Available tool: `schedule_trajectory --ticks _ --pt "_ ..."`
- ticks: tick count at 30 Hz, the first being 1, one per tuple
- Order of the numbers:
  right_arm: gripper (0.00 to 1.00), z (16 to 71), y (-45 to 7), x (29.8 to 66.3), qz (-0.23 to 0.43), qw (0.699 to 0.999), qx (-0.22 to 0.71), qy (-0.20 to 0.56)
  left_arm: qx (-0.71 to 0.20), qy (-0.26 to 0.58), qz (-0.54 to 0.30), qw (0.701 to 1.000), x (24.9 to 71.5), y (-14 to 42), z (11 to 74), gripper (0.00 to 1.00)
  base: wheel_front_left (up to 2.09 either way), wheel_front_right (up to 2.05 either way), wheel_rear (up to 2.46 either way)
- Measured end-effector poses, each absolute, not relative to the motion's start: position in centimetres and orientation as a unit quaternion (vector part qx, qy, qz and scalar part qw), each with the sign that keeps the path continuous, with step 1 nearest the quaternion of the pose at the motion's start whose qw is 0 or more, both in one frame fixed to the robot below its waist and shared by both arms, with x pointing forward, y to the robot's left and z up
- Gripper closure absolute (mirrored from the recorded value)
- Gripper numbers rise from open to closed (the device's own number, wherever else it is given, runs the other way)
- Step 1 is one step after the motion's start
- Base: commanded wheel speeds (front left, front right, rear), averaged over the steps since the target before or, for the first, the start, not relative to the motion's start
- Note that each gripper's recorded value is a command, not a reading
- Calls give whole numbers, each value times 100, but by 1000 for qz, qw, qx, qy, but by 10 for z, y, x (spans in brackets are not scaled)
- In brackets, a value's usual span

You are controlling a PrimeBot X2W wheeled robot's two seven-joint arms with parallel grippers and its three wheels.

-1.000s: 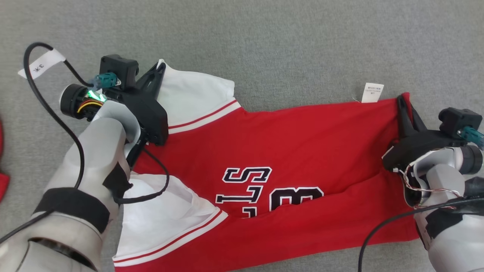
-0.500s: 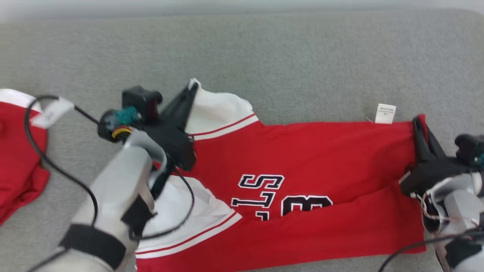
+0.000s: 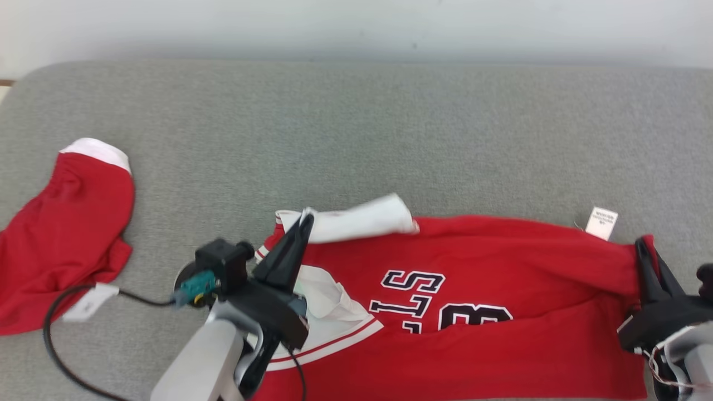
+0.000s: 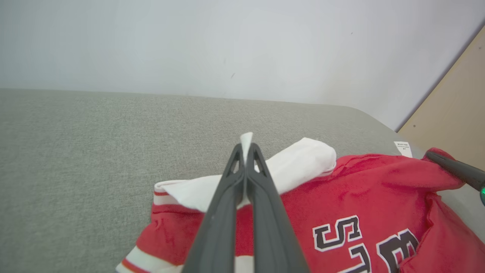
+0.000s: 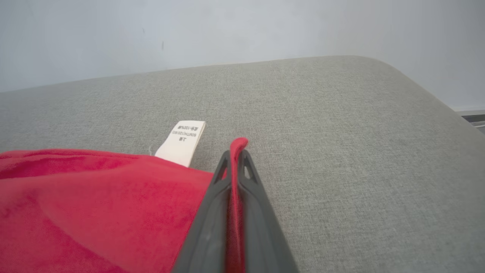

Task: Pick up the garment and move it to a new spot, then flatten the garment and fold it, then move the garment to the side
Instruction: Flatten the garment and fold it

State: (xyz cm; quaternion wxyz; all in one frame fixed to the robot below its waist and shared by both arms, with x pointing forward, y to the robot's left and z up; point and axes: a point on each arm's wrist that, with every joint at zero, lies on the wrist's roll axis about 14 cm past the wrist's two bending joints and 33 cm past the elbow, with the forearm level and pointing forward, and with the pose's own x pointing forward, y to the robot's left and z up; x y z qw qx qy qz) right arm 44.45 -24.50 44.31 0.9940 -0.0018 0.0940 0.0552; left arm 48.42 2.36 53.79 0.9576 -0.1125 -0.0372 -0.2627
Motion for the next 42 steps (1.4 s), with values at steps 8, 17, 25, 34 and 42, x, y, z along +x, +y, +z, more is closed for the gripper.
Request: schedule_trajectory --ticks 8,17,25,34,42 --pt "100 436 -249 431 46 993 1 106 -121 -40 -231 965 461 49 534 100 0 0 0" --pt "100 431 -253 422 38 992 2 116 -136 -23 -217 966 427 57 518 100 0 0 0" --pt "100 430 -247 419 45 992 3 118 -149 -9 -197 969 409 67 507 100 0 0 0" --pt "100 433 -244 410 45 993 11 111 -159 5 -187 969 398 70 497 100 0 0 0" --pt "0 429 -244 393 34 992 28 115 -161 24 -188 969 389 66 486 58 0 0 0"
